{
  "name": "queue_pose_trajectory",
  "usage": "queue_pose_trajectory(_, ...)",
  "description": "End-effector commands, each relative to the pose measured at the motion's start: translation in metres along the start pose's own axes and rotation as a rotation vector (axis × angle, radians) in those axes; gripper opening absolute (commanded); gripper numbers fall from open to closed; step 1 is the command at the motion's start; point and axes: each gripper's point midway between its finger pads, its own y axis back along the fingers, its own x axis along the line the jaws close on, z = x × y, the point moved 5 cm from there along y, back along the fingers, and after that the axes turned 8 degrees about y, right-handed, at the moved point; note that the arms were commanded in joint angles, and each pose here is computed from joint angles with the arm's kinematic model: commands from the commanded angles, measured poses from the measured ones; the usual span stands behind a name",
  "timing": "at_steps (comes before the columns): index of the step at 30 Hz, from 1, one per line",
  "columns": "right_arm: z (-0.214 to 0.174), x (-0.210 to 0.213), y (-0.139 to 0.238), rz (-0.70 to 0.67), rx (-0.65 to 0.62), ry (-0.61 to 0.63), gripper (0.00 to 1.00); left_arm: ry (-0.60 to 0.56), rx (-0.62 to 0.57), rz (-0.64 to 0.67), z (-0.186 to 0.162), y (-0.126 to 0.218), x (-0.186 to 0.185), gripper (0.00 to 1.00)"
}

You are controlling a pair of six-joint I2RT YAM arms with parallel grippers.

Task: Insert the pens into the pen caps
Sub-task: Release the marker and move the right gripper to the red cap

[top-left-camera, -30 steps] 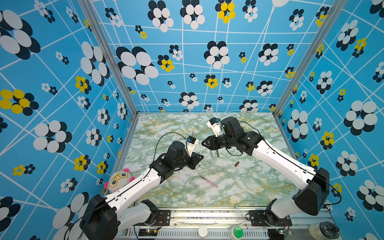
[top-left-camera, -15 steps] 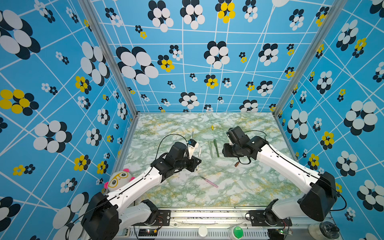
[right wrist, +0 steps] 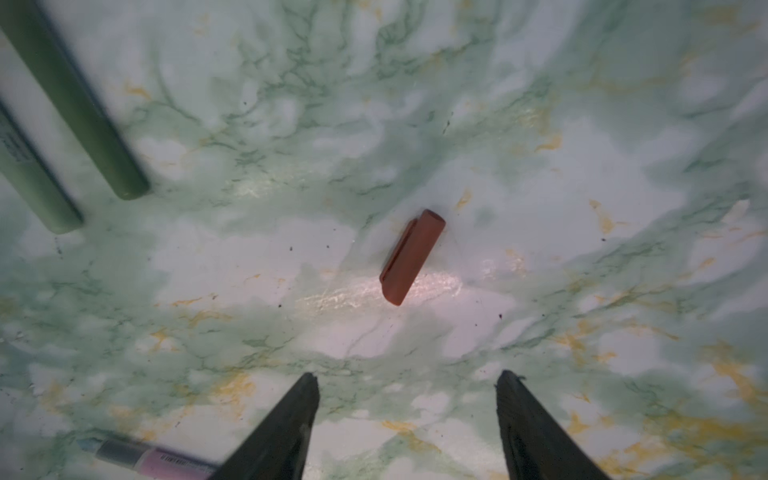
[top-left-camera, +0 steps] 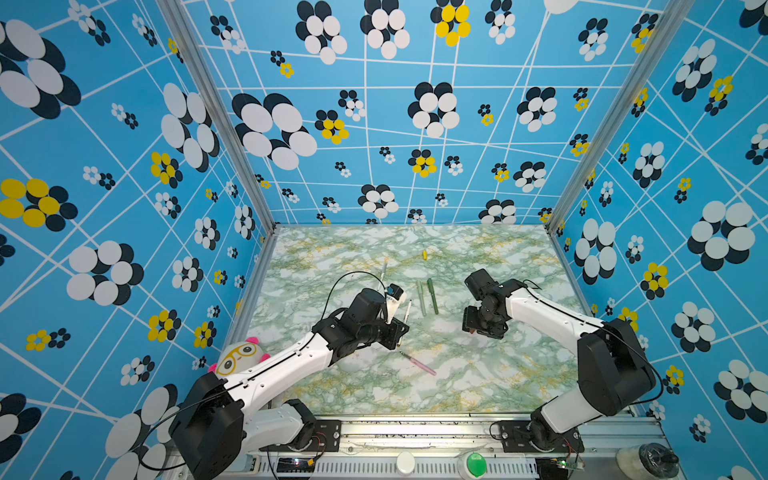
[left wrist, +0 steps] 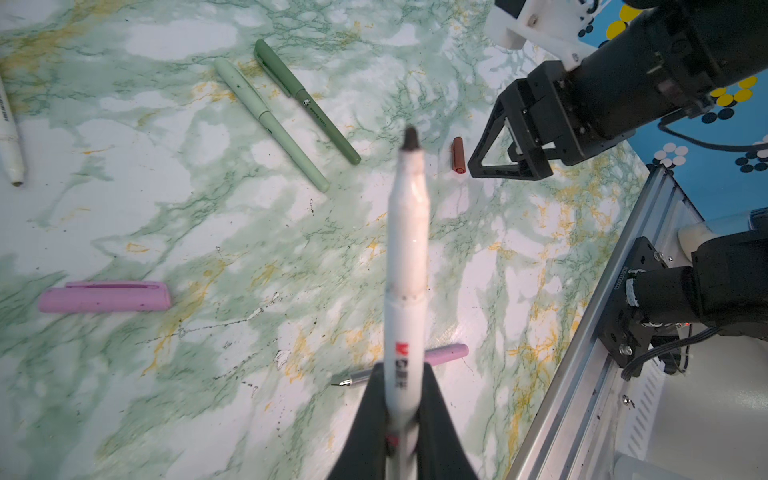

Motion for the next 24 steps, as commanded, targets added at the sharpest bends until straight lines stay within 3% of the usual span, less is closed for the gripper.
queue_pose_trajectory(1,0.005,0.006,-0.014,0.094,0.024,-0.059,0.71,-0.015,-0.024,-0.014,0.004,-0.006,-0.006,0.0)
queue_pose_trajectory(24,0.052,0.035,-0.039,0.206,0.034,-0.18,0.68,-0.033,-0.023,-0.024,-0.004,-0.01,-0.008,0.0)
